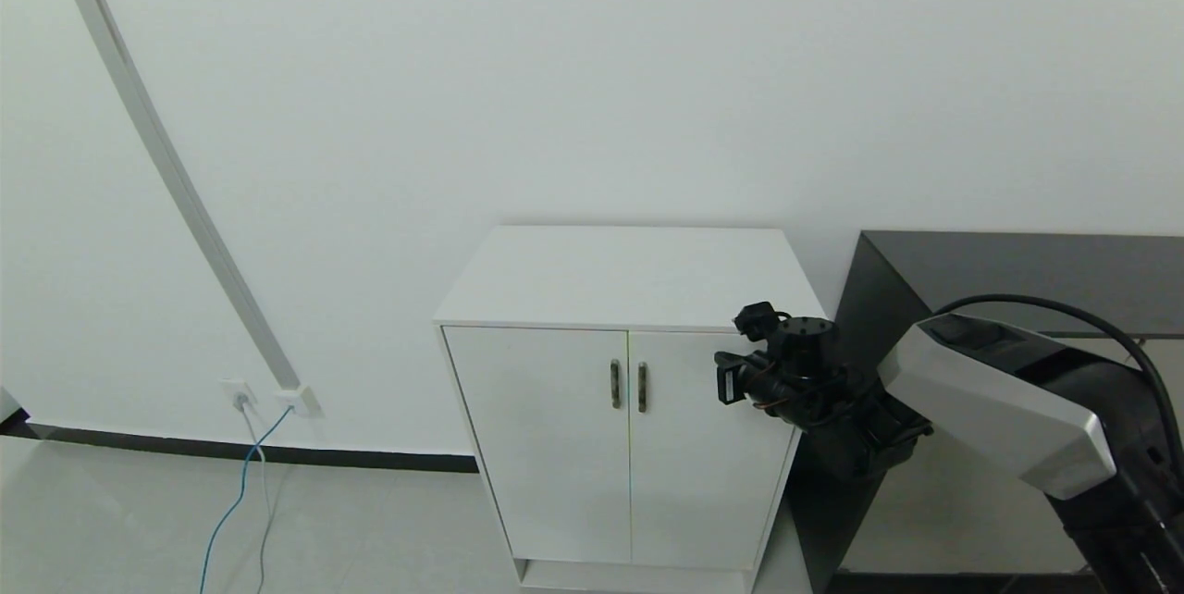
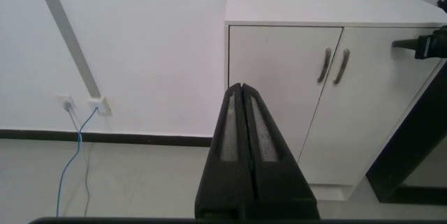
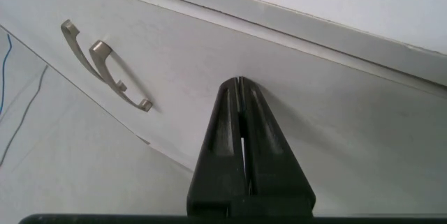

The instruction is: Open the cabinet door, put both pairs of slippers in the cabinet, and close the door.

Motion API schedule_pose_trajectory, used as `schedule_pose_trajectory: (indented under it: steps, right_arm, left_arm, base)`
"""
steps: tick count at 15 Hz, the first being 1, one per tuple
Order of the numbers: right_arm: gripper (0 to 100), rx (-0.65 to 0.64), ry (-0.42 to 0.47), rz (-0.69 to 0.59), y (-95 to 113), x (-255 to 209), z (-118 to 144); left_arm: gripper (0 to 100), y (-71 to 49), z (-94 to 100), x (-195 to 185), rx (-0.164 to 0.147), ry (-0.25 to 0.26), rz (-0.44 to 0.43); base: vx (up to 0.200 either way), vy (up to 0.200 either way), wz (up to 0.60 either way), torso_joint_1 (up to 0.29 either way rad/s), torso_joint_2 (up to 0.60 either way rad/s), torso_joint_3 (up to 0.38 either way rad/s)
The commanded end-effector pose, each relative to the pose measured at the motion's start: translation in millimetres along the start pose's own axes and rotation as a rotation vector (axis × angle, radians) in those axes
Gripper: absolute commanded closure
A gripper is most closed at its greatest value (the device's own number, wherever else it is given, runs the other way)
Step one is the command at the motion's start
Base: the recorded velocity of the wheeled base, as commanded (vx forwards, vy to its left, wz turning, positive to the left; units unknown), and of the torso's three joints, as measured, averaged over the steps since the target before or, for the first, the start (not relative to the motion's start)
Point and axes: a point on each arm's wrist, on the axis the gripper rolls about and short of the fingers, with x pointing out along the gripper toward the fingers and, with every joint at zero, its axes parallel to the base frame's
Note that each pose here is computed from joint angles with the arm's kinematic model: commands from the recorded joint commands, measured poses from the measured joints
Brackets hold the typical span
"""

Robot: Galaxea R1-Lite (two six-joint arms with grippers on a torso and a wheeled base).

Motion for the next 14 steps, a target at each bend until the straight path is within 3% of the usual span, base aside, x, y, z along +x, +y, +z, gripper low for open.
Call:
schedule_pose_trajectory:
  steps: [1, 14]
  right_arm:
    - [100, 0.000, -0.001, 0.000, 0.1, 0.1, 0.1]
    - [100, -0.004, -0.018, 0.000, 0.5, 6.7, 0.3]
  left_arm:
    - [100, 0.0, 0.0, 0.1, 0.000, 0.001, 0.001]
    - [100, 0.0, 0.0, 0.1, 0.000, 0.001, 0.001]
  base:
    - [0.000, 0.000, 0.00, 0.000, 0.00, 0.000]
    - [0.000, 0.000, 0.00, 0.000, 0.00, 0.000]
